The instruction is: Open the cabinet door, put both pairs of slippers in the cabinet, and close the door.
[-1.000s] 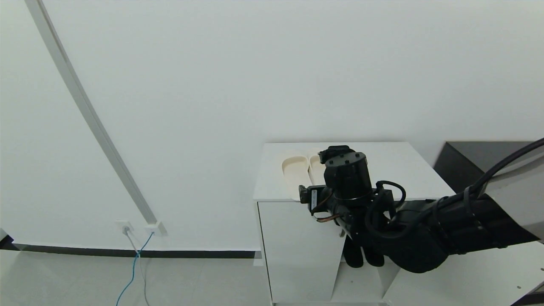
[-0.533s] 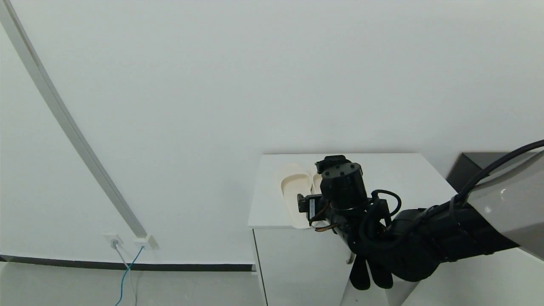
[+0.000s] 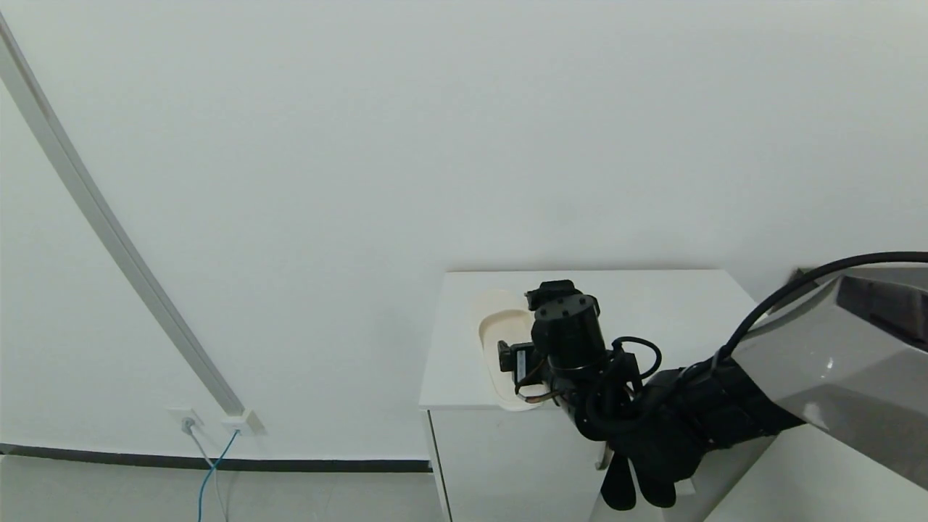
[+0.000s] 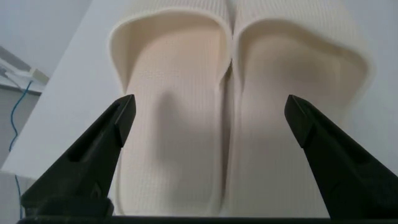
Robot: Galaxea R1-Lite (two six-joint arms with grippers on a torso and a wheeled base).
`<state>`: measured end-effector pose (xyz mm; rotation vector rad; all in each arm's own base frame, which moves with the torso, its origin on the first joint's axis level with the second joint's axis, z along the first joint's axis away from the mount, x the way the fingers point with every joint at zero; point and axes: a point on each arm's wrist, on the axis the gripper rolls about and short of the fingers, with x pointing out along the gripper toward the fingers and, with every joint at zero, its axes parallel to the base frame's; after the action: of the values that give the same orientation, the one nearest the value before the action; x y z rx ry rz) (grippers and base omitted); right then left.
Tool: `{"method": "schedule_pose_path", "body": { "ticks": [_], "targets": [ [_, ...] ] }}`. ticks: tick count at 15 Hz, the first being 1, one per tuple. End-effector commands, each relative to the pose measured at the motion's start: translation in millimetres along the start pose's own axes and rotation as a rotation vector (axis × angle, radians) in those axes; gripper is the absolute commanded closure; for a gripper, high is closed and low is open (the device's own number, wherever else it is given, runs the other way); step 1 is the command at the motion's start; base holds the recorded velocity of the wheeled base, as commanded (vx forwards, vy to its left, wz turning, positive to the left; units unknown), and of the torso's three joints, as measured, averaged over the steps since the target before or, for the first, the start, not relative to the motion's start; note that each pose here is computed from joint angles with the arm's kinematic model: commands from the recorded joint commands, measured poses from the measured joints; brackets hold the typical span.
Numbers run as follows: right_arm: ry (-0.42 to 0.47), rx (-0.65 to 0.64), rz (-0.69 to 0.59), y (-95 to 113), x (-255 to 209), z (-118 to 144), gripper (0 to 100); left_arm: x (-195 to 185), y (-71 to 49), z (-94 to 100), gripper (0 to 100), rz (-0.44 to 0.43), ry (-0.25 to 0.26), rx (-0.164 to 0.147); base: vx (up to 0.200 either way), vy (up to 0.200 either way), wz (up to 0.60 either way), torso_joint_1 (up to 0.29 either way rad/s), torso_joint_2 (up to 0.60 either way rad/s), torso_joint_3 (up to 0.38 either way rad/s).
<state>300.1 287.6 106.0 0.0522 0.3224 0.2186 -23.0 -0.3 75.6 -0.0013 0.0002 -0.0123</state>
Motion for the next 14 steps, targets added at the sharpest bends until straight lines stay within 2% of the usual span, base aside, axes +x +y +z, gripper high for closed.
{"method": "schedule_pose_path", "body": {
  "ticks": [1,4,10,11,14],
  "targets": [
    [0.000,-0.009,-0.018,1,19,-11,0,0,0.0,0.0,100,0.000,0.001,0.000,0.000,0.000,0.00,0.000,0.00,0.000],
    [-0.061,-0.025,-0.038,-3,43,-8,0,0,0.0,0.0,100,0.000,0.001,0.000,0.000,0.000,0.00,0.000,0.00,0.000],
    [-0.094,-0.035,-0.042,1,64,-9,0,0,0.0,0.0,100,0.000,0.001,-0.002,0.000,0.000,0.00,0.000,0.00,0.000],
    [-0.095,-0.034,-0.041,1,64,-8,100,0,0.0,0.0,100,0.000,0.001,-0.002,0.000,0.000,0.00,0.000,0.00,0.000],
    [-0.095,-0.034,-0.037,1,64,-8,100,0,0.0,0.0,100,0.000,0.001,-0.002,0.000,0.000,0.00,0.000,0.00,0.000]
  ]
}}
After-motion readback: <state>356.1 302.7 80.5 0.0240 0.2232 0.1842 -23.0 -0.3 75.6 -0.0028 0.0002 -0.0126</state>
